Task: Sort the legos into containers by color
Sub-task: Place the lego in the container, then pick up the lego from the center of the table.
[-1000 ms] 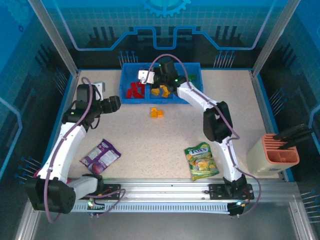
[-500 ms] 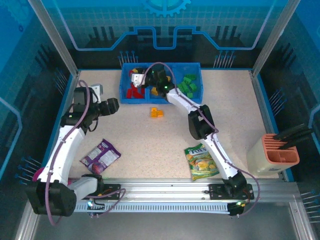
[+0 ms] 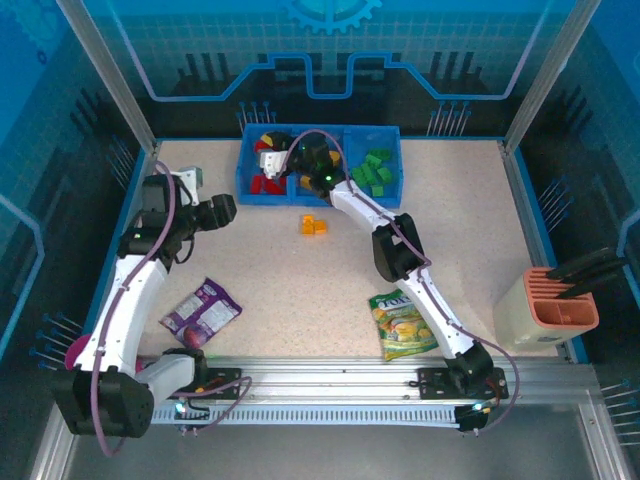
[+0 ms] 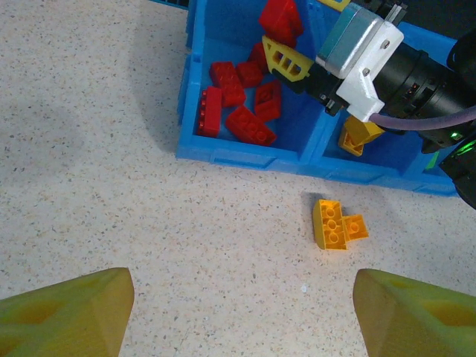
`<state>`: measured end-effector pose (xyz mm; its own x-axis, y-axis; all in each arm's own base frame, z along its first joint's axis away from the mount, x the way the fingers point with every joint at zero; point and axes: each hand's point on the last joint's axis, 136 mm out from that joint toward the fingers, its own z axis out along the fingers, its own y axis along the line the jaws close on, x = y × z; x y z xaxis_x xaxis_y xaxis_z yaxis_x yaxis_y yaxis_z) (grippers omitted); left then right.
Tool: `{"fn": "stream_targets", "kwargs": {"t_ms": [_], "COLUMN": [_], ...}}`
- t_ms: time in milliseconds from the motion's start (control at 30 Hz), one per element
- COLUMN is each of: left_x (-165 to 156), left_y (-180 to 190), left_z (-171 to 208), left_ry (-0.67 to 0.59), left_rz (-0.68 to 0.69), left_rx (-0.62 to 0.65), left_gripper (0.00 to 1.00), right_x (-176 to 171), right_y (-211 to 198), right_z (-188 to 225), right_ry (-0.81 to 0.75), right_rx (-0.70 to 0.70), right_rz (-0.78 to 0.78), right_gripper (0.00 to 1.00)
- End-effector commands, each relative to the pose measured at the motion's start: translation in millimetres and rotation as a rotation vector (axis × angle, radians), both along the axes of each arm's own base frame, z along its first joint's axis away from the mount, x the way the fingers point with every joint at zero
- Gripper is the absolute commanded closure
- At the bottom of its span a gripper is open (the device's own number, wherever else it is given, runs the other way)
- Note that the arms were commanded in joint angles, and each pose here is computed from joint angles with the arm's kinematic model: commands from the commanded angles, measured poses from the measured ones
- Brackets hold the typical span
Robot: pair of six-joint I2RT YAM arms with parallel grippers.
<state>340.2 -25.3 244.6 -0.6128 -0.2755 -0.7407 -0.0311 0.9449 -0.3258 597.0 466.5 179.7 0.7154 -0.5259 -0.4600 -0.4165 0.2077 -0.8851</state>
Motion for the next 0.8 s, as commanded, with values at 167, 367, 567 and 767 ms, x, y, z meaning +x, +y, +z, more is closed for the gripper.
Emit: {"fn": "stream_targets", "kwargs": {"t_ms": [167, 367, 567, 767], "left_x": [-4.2, -4.8, 3.7, 21.5], "left_y": [7.2, -0.8, -51.1, -106.2], "left_z": [-10.7, -24.0, -41.8, -84.2], "left_ry": [0.028, 0.075, 0.111, 0.194], "left_rz": [0.033, 0.046, -0.024, -0.079], "left_rx": [0.003, -0.069, -0.014, -0.025], "left_gripper": [0.22, 0.24, 0.23, 0.24], "right_x": [-7.5, -15.8, -52.9, -110.7], "right_y": [5.3, -8.9, -50.8, -104.3], "right_z": [-0.5, 63.7, 175.9, 230.0], "right_ry": [-0.018, -0.091, -0.153, -0.16], "right_rx": [-0.005, 0.137, 0.401, 0.501], "right_rz": [0.013, -0.004, -0.003, -0.055], "right_gripper": [0.4, 0.35, 0.1, 0.0]}}
